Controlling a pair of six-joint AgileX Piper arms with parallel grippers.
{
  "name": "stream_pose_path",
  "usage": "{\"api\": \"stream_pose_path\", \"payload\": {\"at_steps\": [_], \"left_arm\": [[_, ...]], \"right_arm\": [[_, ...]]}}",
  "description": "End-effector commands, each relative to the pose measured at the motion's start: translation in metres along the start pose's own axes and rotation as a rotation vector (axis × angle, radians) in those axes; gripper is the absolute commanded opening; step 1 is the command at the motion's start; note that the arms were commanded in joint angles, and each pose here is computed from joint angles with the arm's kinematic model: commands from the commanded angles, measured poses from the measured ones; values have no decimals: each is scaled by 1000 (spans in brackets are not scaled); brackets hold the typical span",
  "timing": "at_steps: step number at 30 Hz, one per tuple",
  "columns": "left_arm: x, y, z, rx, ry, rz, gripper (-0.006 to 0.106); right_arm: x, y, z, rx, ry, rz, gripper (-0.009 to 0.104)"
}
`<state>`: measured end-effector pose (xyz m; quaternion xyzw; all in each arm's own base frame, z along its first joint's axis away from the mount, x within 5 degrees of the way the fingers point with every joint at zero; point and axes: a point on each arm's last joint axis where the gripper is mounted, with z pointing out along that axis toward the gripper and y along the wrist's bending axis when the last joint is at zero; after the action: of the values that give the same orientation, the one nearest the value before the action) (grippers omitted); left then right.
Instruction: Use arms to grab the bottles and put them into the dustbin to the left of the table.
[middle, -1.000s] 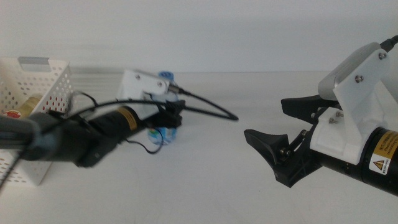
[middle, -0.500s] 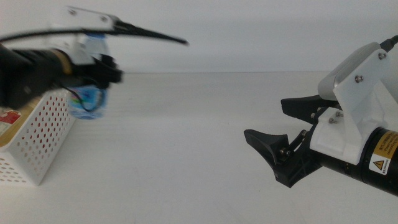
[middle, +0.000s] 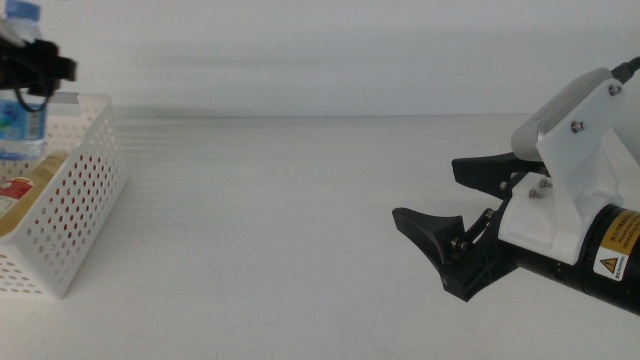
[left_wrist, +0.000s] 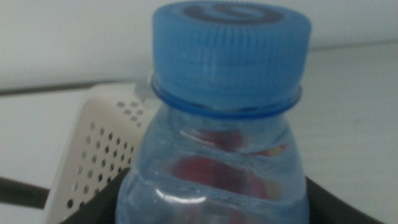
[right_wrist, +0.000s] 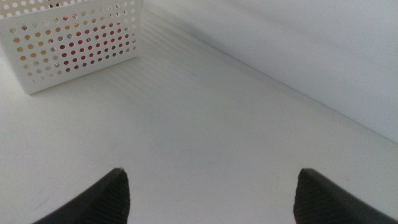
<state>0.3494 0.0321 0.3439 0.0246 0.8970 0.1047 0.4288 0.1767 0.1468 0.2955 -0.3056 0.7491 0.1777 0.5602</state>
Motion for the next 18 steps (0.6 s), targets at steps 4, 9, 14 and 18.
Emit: {"api": "stream_pose_path", "payload": {"at_steps": [4,9,14,18], "left_arm": [[-18,35,-2,20,-74,-1,-5],[-4,51,30,52,31,-10,-5],[7,54,61,64,119,-9,-5],[16,52,78,78,168,-11,-4]], "right_arm": [[-18,-1,-5,4,-112,-16,71],[-18,-1,-5,4,-112,-16,71],[-18,-1,-5,4,-112,-16,71],[-18,-1,-5,4,-112,-16,71]]}}
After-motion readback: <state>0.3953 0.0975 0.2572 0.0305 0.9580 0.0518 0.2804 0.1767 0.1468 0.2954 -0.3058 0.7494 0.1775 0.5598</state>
